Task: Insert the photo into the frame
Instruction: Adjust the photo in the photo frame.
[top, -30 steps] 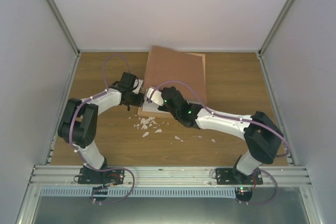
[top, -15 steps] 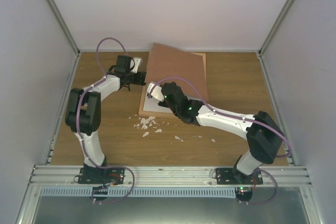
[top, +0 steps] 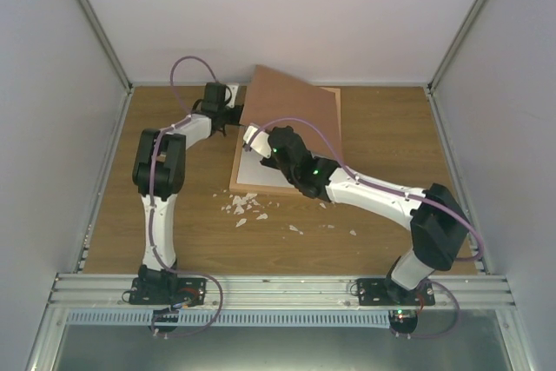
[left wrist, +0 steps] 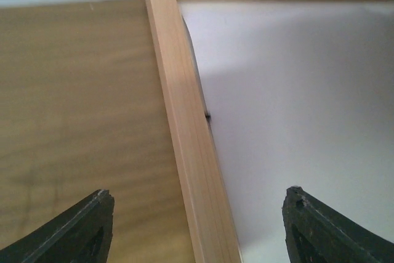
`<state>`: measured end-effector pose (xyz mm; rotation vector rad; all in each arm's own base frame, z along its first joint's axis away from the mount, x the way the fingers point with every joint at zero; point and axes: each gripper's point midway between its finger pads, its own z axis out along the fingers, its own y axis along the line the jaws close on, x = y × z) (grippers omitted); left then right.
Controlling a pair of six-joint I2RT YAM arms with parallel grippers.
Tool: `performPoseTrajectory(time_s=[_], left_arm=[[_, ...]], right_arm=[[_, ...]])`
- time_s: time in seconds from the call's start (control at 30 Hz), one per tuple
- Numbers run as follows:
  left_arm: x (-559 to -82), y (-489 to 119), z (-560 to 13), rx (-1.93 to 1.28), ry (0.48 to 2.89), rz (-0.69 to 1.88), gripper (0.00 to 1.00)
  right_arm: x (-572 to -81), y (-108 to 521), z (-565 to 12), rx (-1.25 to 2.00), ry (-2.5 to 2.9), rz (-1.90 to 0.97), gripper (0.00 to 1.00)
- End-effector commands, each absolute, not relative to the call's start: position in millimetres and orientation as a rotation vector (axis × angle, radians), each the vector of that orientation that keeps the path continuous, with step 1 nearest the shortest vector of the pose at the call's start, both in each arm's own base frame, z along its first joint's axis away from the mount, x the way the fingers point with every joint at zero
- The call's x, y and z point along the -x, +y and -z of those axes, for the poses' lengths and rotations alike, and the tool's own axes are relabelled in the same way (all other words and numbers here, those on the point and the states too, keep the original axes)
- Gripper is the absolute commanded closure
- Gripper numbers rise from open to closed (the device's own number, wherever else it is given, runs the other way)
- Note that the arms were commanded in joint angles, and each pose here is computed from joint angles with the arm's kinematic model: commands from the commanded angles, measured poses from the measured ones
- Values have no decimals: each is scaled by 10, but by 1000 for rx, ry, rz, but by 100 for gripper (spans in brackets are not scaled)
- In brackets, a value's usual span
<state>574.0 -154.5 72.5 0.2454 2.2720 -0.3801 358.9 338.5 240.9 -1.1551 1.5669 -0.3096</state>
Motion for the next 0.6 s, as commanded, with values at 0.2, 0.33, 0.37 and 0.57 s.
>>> performPoseTrajectory(time_s=[0.2,0.33,0.37,0.57], left_arm=[[-6360,-1554,-763,-195,2220,219,26],[-6322,-1601,-636,-202,2252,227,27],[-6319,-1599,-627,-199,2254,224,27],[-6361,-1584,-532,-183,2285,203,31]], right_arm=[[-3698,3319,-2424,1084,1612,312,99],[-3709,3312,-2422,1083,1614,315,99],[-3718,3308,-2434,1079,1613,316,99],[-3730,3328,-2484,1071,1607,306,99]])
